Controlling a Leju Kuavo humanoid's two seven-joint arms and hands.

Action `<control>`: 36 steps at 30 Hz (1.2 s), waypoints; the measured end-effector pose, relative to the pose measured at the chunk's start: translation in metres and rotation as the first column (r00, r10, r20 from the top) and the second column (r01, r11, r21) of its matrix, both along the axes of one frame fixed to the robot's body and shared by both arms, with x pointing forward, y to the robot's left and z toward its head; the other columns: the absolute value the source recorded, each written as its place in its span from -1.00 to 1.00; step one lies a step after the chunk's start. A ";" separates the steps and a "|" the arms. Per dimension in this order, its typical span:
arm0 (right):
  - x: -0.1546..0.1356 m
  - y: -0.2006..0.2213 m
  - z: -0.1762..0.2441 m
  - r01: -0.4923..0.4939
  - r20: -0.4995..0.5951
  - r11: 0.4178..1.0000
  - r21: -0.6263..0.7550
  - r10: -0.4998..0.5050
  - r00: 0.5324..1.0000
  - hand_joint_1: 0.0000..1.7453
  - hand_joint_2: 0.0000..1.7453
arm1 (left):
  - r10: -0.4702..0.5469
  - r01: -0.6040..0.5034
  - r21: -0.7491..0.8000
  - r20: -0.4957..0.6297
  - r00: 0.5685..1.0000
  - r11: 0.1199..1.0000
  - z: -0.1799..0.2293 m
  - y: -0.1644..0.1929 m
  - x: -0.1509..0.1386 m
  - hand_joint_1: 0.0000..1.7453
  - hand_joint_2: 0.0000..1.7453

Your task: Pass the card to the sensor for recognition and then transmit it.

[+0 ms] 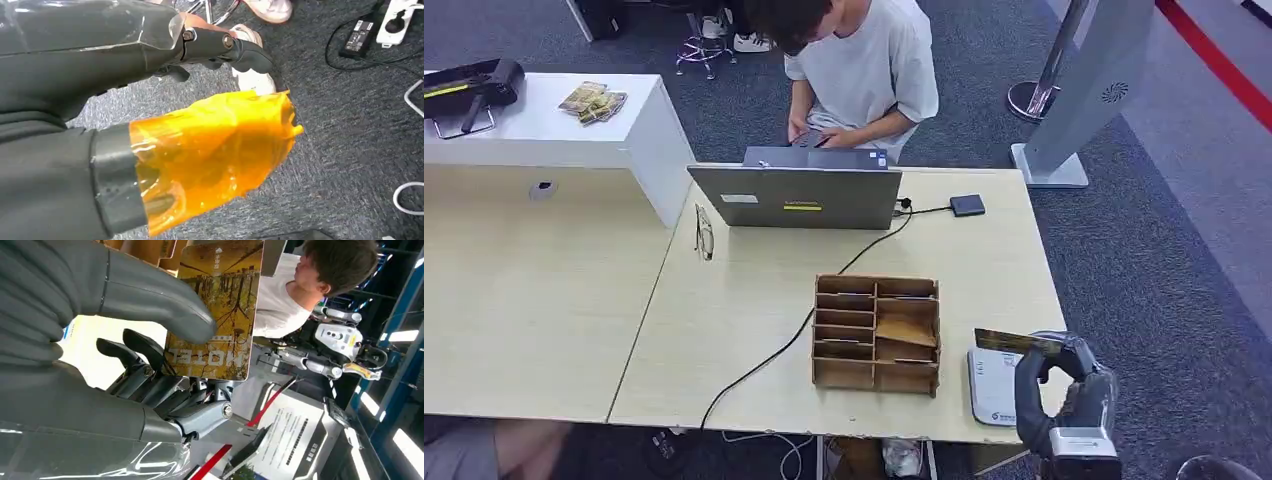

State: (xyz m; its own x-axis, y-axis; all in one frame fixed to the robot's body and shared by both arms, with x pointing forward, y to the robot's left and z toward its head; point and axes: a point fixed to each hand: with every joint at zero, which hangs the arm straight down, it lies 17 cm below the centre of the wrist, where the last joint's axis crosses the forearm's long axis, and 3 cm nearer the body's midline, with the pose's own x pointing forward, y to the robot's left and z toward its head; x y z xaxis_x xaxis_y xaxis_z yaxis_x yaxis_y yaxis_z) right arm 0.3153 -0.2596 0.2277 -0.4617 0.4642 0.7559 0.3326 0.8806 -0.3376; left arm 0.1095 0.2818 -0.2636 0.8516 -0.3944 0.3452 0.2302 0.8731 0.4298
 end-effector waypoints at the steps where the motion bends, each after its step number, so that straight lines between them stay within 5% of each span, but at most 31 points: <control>1: 0.000 0.001 0.000 -0.002 0.002 1.000 0.000 0.002 1.000 1.00 1.00 | -0.007 0.007 0.004 0.001 1.000 1.000 0.000 0.000 0.000 -1.00 -1.00; 28: 0.007 0.019 0.013 -0.062 0.036 0.998 -0.024 0.063 0.997 1.00 1.00 | -0.077 0.077 0.030 0.014 0.997 0.997 0.002 -0.002 0.007 -1.00 -1.00; 36: 0.029 0.040 0.021 -0.141 0.033 0.988 -0.067 0.144 0.989 1.00 1.00 | -0.138 0.137 0.038 0.016 0.990 0.990 0.003 -0.007 0.011 -1.00 -1.00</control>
State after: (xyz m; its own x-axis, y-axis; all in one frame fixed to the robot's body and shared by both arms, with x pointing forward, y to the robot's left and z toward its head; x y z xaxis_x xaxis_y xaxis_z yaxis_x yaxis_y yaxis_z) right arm 0.3439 -0.2200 0.2488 -0.5543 0.4387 0.7073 0.2189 0.8967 -0.3847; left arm 0.1202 0.2752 -0.2606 0.7817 -0.5201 0.3441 0.3386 0.8173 0.4662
